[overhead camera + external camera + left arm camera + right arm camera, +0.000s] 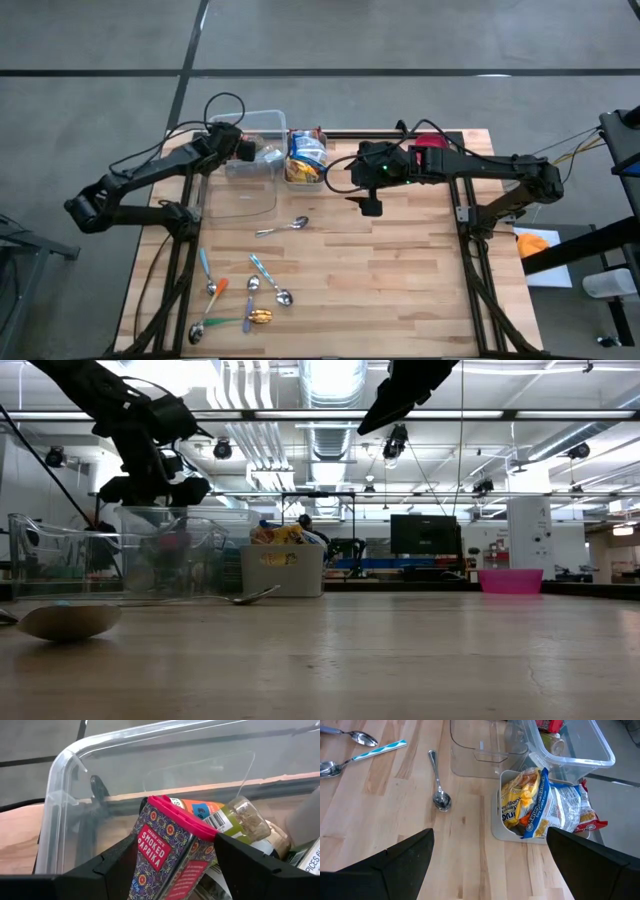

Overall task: Pick & Place Food Item
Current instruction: Put the red seasoning can into the white bin, then put the white spoon into the transparent bin

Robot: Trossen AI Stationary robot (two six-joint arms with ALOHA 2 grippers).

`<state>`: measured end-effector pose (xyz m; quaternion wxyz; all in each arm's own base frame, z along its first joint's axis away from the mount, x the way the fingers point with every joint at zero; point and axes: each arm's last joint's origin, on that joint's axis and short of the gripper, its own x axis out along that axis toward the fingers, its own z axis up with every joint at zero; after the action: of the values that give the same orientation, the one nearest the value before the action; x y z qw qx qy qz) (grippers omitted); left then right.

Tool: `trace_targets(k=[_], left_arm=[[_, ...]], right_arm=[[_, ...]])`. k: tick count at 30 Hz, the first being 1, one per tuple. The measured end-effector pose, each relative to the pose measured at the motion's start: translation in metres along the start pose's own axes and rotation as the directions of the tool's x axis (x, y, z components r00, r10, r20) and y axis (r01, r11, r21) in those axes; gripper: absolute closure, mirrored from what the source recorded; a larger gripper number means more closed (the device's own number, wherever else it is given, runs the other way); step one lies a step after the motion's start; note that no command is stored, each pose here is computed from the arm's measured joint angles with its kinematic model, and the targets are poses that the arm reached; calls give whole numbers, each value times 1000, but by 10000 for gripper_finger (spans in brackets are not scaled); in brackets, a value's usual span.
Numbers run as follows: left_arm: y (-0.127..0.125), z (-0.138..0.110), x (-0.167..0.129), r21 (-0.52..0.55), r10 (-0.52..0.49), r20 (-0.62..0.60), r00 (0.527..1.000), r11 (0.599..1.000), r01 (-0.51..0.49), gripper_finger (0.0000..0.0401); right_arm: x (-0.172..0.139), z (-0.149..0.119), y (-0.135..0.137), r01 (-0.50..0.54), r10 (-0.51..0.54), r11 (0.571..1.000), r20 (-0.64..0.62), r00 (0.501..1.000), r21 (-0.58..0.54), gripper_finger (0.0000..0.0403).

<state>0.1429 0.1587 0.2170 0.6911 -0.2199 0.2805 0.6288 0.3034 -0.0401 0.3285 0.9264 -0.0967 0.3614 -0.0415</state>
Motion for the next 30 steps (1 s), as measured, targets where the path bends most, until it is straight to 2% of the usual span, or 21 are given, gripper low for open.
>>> trace_targets(k=[11,14,17,19,21,26,30], left_arm=[[2,0,-3,62,11,-22,1000,998,-10,138],[2,9,-11,128,2,-4,1000,992,-1,138],[3,24,-27,143,-39,49,998,989,32,138],[2,30,-38,170,-96,57,994,982,86,138],[1,33,-50,213,-195,65,979,961,178,138],[-2,32,-77,278,-442,60,895,869,410,138],[-7,24,-94,271,-553,40,832,808,524,138]], right_arm=[[0,0,0,0,0,1000,0,1000,0,18],[0,0,0,0,0,1000,0,1000,0,18],[0,0,0,1,-1,1000,0,1000,0,18],[0,0,0,0,0,1000,0,1000,0,18],[0,0,0,0,0,1000,0,1000,0,18],[0,0,0,0,0,1000,0,1000,0,18],[0,0,0,0,0,1000,0,1000,0,18]])
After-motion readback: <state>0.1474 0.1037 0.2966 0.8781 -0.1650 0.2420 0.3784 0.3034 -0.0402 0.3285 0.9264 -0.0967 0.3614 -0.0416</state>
